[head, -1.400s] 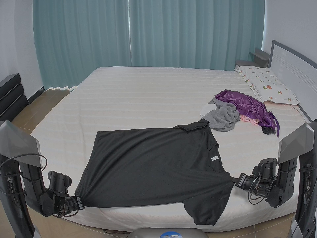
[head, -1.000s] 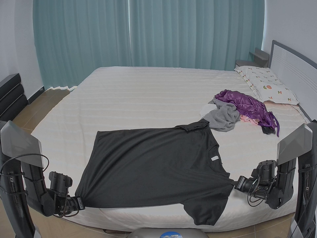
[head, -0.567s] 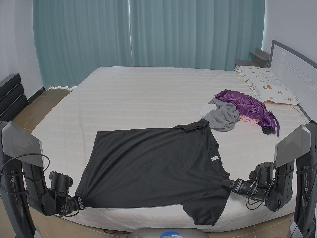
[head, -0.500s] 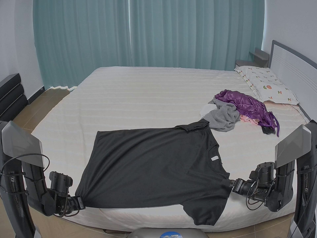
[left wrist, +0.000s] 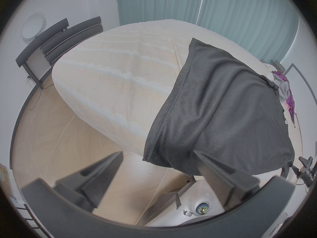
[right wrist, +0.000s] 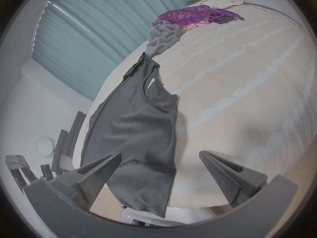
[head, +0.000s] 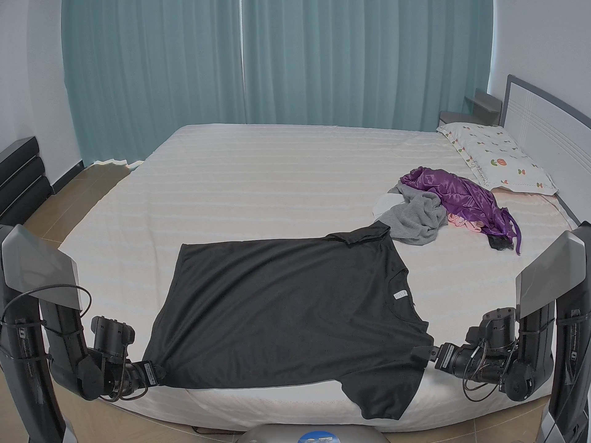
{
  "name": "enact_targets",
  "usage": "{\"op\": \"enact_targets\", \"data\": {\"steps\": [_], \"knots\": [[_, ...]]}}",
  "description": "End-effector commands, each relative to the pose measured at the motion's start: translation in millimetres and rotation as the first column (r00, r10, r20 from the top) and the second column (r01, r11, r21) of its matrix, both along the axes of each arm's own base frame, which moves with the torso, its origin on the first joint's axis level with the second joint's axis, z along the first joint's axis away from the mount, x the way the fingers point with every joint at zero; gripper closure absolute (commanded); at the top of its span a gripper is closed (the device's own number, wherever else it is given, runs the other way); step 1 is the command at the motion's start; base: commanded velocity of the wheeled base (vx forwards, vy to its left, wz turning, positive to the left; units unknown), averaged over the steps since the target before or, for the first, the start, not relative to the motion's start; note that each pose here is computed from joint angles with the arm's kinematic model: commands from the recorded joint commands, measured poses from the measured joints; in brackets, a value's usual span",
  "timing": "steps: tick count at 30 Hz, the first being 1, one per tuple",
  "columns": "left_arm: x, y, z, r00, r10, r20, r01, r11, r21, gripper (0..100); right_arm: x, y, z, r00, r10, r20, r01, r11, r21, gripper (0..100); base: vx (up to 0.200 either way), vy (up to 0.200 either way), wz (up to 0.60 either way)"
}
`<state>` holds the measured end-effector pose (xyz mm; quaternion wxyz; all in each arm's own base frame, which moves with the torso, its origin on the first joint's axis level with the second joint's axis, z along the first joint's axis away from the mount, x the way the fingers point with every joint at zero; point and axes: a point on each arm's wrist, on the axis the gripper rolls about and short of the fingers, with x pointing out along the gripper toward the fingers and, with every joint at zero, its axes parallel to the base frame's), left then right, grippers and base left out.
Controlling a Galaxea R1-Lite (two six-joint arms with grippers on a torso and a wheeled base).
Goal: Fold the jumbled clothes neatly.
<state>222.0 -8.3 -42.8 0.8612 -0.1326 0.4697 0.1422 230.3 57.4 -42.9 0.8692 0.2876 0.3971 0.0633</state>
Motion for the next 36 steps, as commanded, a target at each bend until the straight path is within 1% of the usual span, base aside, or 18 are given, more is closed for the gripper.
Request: {"op": "enact_targets", "data": {"steps": [1,2,3,4,5,7,9,10,16,18,22,23,30,35,36], "knots": [[3,4,7,0.999,0.016,0.036,-0.016,1.000,-0.004,0,-7,4,0,0.999,0.033,-0.012,-0.033,0.999,-0.003,0,0.000,0.000,0.00],[5,5,11,0.998,0.021,0.059,-0.020,1.000,-0.013,0,-10,6,0,0.999,0.044,-0.025,-0.044,0.999,-0.009,0,0.000,0.000,0.00],[5,6,12,0.998,0.022,0.064,-0.021,1.000,-0.014,0,-11,5,0,0.999,0.044,-0.025,-0.044,0.999,-0.009,0,0.000,0.000,0.00],[8,9,18,0.995,0.027,0.093,-0.024,0.999,-0.036,0,-14,8,0,0.998,0.060,-0.037,-0.060,0.998,-0.011,0,0.000,0.000,0.00],[8,9,19,0.995,0.028,0.095,-0.024,0.999,-0.037,0,-15,8,0,0.997,0.062,-0.038,-0.063,0.998,-0.012,0,0.000,0.000,0.00],[11,11,26,0.990,0.044,0.135,-0.032,0.996,-0.088,0,-20,12,-3,0.994,0.090,-0.058,-0.091,0.996,-0.021,0,0.000,0.000,0.00],[13,11,28,0.988,0.054,0.148,-0.039,0.994,-0.103,0,-21,13,-4,0.993,0.095,-0.062,-0.097,0.995,-0.023,0,0.000,0.000,0.00],[17,11,30,0.983,0.084,0.163,-0.062,0.989,-0.133,0,-23,15,-8,0.990,0.120,-0.079,-0.124,0.992,-0.040,0,0.000,0.000,0.00],[20,11,29,0.982,0.093,0.166,-0.070,0.988,-0.141,0,-22,22,-14,0.984,0.156,-0.083,-0.160,0.986,-0.053,0,0.000,0.000,0.00],[21,11,29,0.981,0.093,0.168,-0.069,0.987,-0.142,0,-18,25,-15,0.985,0.159,-0.066,-0.162,0.985,-0.053,0,0.000,0.000,0.00],[21,11,29,0.981,0.093,0.169,-0.068,0.987,-0.148,0,-19,32,-17,0.982,0.180,-0.062,-0.184,0.981,-0.060,0,0.000,0.000,0.00],[21,11,29,0.981,0.092,0.169,-0.067,0.987,-0.149,0,-18,32,-17,0.982,0.181,-0.058,-0.184,0.981,-0.060,100,0.000,0.000,0.00],[22,11,29,0.981,0.092,0.170,-0.067,0.987,-0.149,0,-21,34,-19,0.983,0.168,-0.068,-0.173,0.981,-0.090,100,0.000,0.000,0.00],[21,11,28,0.982,0.092,0.167,-0.067,0.987,-0.149,0,-25,31,-16,0.984,0.164,-0.075,-0.171,0.981,-0.093,100,0.000,0.000,0.00],[21,11,28,0.982,0.092,0.167,-0.067,0.987,-0.149,0,-27,28,-11,0.985,0.159,-0.071,-0.165,0.982,-0.092,100,0.000,0.000,0.00]]}}
